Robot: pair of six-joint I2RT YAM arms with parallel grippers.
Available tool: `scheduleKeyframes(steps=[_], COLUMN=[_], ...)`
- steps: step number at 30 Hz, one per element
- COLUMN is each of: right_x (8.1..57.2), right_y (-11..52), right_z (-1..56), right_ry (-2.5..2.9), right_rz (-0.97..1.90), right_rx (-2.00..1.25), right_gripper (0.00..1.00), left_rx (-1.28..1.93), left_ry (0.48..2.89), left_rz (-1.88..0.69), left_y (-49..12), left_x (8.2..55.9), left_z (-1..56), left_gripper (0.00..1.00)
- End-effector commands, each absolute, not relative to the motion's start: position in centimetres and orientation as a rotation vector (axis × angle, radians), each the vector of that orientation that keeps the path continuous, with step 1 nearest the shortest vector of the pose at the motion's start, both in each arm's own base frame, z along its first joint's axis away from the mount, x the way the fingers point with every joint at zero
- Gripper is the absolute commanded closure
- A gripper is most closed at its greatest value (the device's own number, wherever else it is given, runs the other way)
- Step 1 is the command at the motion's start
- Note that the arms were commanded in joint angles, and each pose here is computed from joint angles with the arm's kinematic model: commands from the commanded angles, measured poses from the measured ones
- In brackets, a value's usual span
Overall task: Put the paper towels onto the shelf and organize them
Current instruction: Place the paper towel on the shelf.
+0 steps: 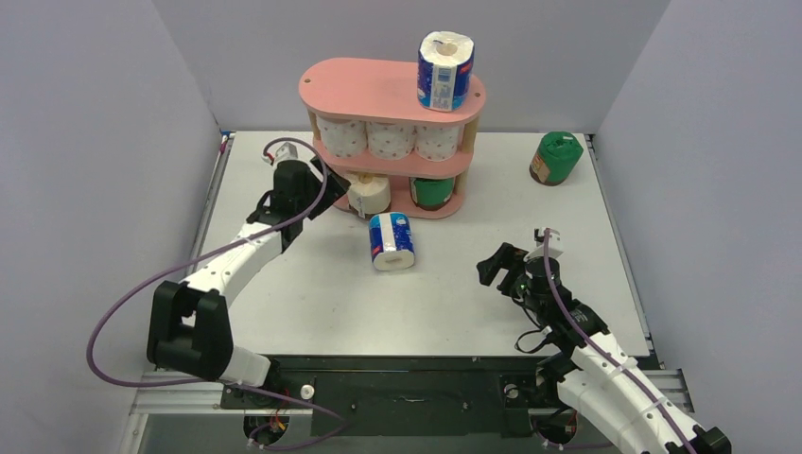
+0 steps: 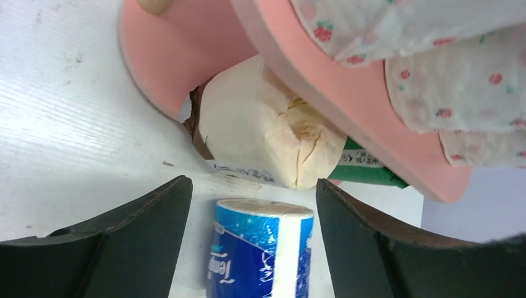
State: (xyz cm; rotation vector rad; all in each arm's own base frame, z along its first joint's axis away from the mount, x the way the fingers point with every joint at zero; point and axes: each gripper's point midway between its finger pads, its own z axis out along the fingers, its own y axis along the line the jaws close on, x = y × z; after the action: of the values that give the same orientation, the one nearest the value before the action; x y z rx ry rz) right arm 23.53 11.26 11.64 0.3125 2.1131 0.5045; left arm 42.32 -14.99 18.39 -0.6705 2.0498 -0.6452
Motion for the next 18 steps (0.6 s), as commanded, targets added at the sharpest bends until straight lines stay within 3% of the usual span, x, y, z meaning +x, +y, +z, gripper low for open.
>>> scheduleKeyframes(steps=[1, 6, 14, 18], right_x=[23.9, 23.8, 23.8, 23.7], right_y=[11.2, 11.2, 11.1, 10.9], right_z=[12.6, 12.2, 13.0, 13.0], right_ry=[2.068, 2.070, 2.040, 2.037], right_rz=[0.512, 0.507, 0.516, 0.510], right_rx=[0.304, 0.303, 0.303, 0.302], right_gripper=[0.20, 0.20, 0.20, 0.20], left_rx=[-0.523, -0.403, -0.295, -0.253], left_ry=[1.886, 1.716, 1.708, 1.659], left_rz=[-0.628, -0.656, -0.681, -0.691], left_y=[-13.8, -13.3, -14.6, -15.4], left_x=[41.5, 40.2, 41.0, 41.4], left_z=[20.3, 21.8, 20.0, 19.0], left_gripper=[0.29, 0.29, 0.28, 0.19])
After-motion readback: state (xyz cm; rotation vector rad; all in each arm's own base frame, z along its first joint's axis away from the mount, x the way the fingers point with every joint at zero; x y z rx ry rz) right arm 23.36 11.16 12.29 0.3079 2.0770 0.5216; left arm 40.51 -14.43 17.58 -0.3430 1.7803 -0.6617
